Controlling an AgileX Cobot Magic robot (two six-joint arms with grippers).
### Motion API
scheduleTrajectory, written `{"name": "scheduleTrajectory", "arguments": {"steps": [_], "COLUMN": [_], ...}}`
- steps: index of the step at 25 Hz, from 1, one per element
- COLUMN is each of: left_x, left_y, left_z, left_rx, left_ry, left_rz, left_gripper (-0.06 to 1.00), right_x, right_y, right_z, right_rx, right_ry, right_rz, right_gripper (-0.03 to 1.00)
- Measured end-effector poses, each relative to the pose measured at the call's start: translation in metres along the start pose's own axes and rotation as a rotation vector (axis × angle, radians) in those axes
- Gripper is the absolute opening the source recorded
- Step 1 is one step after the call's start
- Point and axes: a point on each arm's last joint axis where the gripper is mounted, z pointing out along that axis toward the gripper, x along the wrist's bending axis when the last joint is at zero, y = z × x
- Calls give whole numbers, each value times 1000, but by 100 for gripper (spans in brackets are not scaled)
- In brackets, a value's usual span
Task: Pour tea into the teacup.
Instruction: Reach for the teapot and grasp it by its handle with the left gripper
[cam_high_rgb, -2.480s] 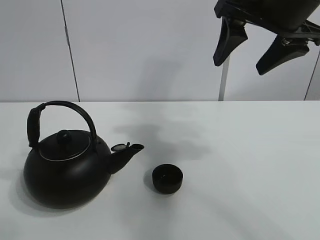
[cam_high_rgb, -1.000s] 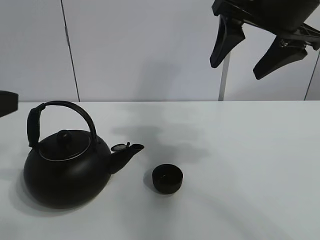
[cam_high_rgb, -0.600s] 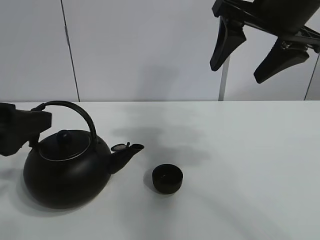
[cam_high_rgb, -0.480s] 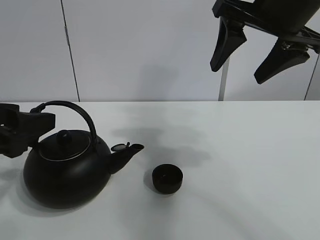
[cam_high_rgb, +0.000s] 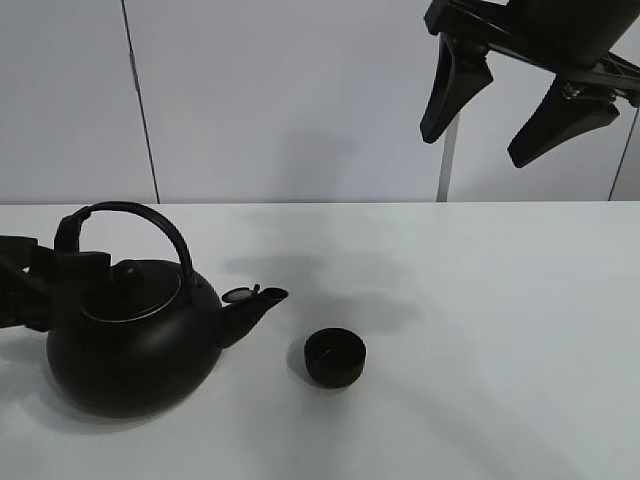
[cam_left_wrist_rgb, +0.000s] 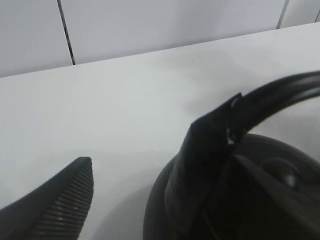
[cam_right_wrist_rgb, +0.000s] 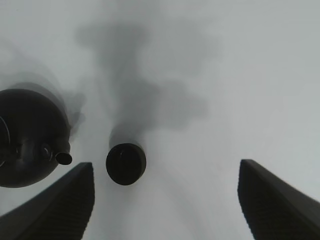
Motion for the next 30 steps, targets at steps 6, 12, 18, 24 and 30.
{"name": "scheduleTrajectory", "arguments": {"steps": [6,12,18,24,30], "left_x": [2,1,0,-1,-1], "left_y": [12,13,13,13,20], "left_z": [11,12,12,12,9], "left_rx": [-56,-62,-61,-60,-42], "left_ry": [8,-4,-21,-31,-38], "left_rz": [3,12,39,46,80], "left_gripper": [49,36,13,13,13], "right_x": [0,0,0,0,0], "right_y": [0,0,1,6,6], "right_z": [0,0,0,0,0], "right_rx": [-1,-2,-16,-68,-69], "right_ry": [0,0,0,2,3], "right_rz": [0,0,0,1,2], "right_gripper": [55,55,55,55,55]}}
